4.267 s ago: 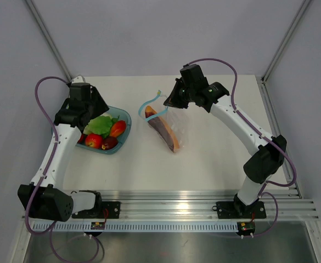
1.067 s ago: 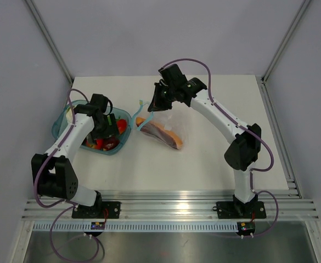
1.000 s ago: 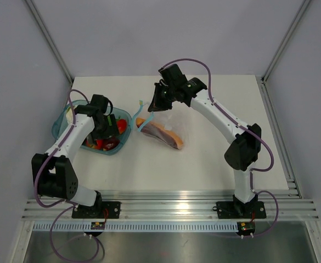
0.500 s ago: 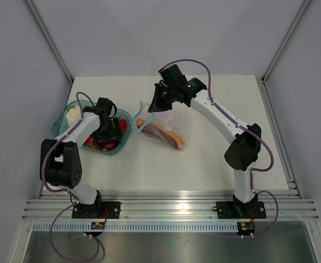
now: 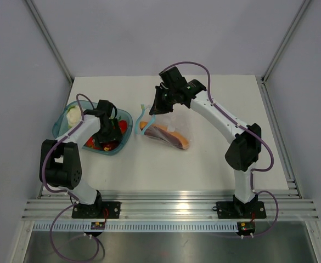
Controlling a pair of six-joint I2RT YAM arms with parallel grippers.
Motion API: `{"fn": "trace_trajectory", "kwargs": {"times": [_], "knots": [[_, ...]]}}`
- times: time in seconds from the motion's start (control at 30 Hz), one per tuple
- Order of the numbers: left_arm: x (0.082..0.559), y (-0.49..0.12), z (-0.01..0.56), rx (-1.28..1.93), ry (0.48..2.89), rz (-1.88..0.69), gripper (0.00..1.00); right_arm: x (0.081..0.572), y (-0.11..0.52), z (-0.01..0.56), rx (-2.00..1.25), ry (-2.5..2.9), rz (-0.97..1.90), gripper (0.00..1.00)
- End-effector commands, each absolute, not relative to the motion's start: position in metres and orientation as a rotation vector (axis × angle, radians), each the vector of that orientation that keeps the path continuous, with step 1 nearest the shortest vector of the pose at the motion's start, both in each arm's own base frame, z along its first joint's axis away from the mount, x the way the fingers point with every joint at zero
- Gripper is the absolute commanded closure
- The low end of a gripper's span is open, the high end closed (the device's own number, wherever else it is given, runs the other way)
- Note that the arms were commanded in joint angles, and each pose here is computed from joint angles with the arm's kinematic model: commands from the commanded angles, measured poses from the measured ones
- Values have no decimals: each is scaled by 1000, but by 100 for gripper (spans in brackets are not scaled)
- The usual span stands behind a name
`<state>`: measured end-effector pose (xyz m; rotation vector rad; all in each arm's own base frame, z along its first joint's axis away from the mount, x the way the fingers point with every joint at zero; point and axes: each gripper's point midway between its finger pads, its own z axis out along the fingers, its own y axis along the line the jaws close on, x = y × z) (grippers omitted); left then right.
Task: Place the food in the zip-top bag and seal the zipper
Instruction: Pick up the fake fruit from the bin, then place the fake fruit in the zipper food storage bag.
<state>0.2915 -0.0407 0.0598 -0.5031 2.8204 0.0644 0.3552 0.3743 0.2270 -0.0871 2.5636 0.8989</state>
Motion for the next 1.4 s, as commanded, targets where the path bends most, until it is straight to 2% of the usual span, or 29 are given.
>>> {"fn": "trace_trajectory", "kwargs": {"times": [0.0,0.23,0.57,0.63,0.87,1.2,1.27,1.37], "knots": [[302,-36,96,-498,2720,71,40,353,372,266,-97,2459,951,100],[310,-31,166,-457,2602,56,54,353,377,267,-110,2457,973,100],[327,-73,221,-320,2494,-279,57,354,398,270,-175,2449,1009,100],[325,-97,227,-221,2497,-451,58,353,402,270,-187,2448,1021,100],[324,-143,233,-93,2474,-784,61,350,409,275,-214,2438,1052,100],[325,-183,223,3,2522,-996,61,347,413,281,-225,2421,1058,100],[327,-191,222,11,2517,-1017,59,345,413,284,-223,2413,1066,100],[330,-206,225,40,2502,-1059,28,345,412,285,-215,2412,1076,100]]}}
